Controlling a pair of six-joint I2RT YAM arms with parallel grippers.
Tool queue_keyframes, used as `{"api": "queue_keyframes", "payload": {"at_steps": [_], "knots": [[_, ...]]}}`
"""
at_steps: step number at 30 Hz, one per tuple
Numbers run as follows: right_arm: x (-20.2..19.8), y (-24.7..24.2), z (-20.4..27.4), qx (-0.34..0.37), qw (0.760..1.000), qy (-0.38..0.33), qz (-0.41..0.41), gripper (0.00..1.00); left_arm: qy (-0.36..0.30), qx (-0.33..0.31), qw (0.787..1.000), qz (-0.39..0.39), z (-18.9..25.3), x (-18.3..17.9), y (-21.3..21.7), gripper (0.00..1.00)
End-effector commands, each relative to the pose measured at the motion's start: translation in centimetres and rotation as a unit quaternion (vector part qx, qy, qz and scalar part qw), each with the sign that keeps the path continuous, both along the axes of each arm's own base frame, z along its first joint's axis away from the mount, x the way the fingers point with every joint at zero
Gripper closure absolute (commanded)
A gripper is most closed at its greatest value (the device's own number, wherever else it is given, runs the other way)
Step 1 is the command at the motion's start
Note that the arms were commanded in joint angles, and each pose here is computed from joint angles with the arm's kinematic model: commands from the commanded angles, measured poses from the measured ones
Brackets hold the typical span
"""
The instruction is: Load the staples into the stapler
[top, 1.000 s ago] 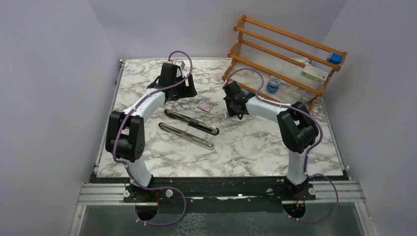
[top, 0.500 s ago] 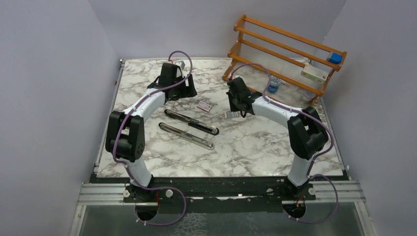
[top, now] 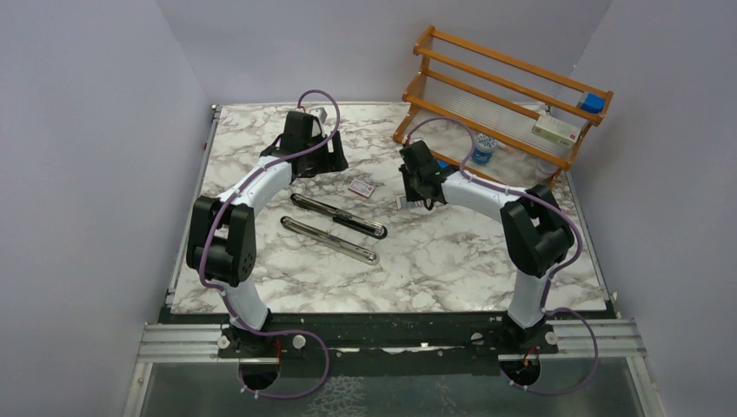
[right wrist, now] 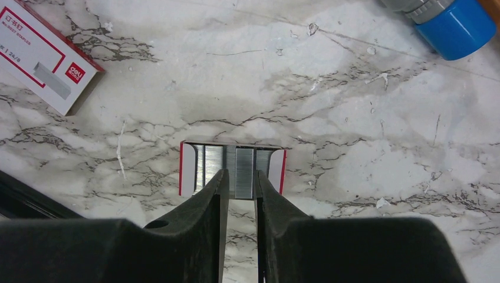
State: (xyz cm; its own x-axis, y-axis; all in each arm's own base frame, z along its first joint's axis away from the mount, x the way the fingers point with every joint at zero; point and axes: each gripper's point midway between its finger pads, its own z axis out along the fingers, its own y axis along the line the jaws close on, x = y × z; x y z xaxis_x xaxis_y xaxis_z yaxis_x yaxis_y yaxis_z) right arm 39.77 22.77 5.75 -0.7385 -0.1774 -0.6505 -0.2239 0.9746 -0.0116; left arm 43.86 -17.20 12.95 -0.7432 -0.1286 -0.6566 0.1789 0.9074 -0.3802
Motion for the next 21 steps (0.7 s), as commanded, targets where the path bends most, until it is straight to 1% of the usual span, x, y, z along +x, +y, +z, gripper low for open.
{"api": "queue_keyframes", "payload": {"at_steps": [1, 8, 21], "knots": [[-0.5, 0.1, -1.6, 0.014, 0.999, 0.029, -0.004, 0.74, -0.003, 0.005, 1.0, -0.003, 0.1, 0.2, -0.1, 0.21], [-0.8, 0.1, -2.7, 0.03, 0.999, 0.044, -0.006, 0.73, -0.003, 0.006, 1.0, -0.003, 0.1, 0.2, -0.1, 0.21], [-0.8, -1.1, -3.5, 0.002, 0.998, 0.051, -0.022, 0.66, -0.001, 0.006, 1.0, -0.003, 0.0, 0.2, -0.1, 0.21]]}}
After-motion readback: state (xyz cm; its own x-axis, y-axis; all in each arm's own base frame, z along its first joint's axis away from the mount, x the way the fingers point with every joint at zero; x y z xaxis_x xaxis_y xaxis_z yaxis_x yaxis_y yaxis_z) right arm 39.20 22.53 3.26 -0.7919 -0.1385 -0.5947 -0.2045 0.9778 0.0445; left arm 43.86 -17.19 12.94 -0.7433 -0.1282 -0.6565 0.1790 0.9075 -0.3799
